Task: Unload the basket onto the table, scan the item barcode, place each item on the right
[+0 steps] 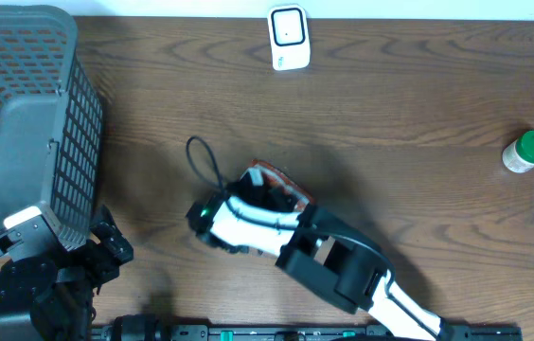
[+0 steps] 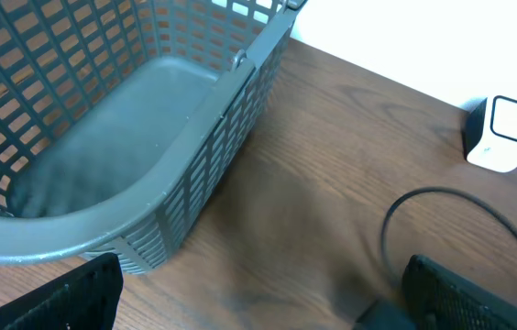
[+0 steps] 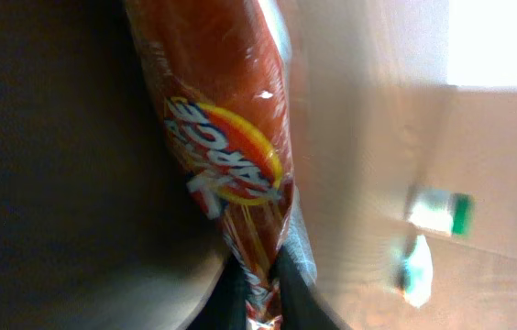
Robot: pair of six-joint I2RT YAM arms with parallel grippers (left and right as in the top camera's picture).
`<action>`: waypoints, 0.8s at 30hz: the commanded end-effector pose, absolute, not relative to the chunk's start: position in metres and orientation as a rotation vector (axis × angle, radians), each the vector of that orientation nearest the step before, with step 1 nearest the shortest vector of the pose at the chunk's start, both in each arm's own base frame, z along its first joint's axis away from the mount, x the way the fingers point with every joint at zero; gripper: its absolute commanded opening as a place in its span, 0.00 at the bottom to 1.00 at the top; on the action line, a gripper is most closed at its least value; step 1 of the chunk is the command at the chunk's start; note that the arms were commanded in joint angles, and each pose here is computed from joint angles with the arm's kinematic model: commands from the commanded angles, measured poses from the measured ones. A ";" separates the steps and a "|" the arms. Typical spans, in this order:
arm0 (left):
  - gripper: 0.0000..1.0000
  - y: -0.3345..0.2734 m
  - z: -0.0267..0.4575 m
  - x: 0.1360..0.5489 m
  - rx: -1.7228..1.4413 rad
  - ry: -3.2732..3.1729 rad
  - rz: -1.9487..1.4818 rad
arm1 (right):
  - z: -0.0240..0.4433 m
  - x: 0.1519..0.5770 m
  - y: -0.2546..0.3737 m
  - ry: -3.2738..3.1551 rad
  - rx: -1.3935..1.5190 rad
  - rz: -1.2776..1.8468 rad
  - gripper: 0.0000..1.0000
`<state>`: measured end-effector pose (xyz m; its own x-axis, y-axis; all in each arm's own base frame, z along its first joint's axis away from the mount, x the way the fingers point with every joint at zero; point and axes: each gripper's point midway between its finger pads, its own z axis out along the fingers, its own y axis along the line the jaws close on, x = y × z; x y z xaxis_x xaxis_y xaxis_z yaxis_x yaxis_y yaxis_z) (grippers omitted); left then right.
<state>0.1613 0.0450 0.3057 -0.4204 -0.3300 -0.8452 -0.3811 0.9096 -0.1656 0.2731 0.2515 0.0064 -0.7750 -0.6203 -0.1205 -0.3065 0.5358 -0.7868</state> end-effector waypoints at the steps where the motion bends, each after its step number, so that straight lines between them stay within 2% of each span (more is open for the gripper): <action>1: 0.98 0.047 0.307 0.161 -0.520 2.033 0.074 | -0.005 0.238 0.277 2.512 -0.949 -0.969 0.25; 2: 0.98 0.047 0.307 0.161 -0.520 2.033 0.074 | -0.010 0.229 0.283 2.544 -0.993 -0.931 0.50; 5: 0.98 0.047 0.307 0.161 -0.520 2.033 0.074 | -0.014 0.211 0.298 2.624 -1.071 -0.833 0.57; 8: 0.98 0.047 0.307 0.161 -0.520 2.033 0.074 | 0.000 0.212 0.315 2.674 -1.132 -0.716 0.67; 10: 0.98 0.047 0.307 0.161 -0.520 2.033 0.074 | 0.011 0.217 0.325 2.709 -1.253 -0.590 0.83; 16: 0.98 0.047 0.307 0.161 -0.520 2.033 0.074 | 0.033 0.229 0.333 2.848 -1.568 -0.067 0.86; 19: 0.98 0.047 0.307 0.161 -0.520 2.033 0.074 | 0.040 0.261 0.315 2.887 -1.523 0.057 0.88; 21: 0.98 0.047 0.307 0.161 -0.520 2.033 0.074 | 0.044 0.283 0.301 2.905 -1.460 0.101 0.96; 23: 0.98 0.047 0.307 0.161 -0.520 2.033 0.074 | 0.047 0.301 0.293 2.886 -1.457 0.217 0.93; 24: 0.98 0.047 0.307 0.161 -0.520 2.033 0.074 | 0.048 0.307 0.292 2.874 -1.448 0.289 0.87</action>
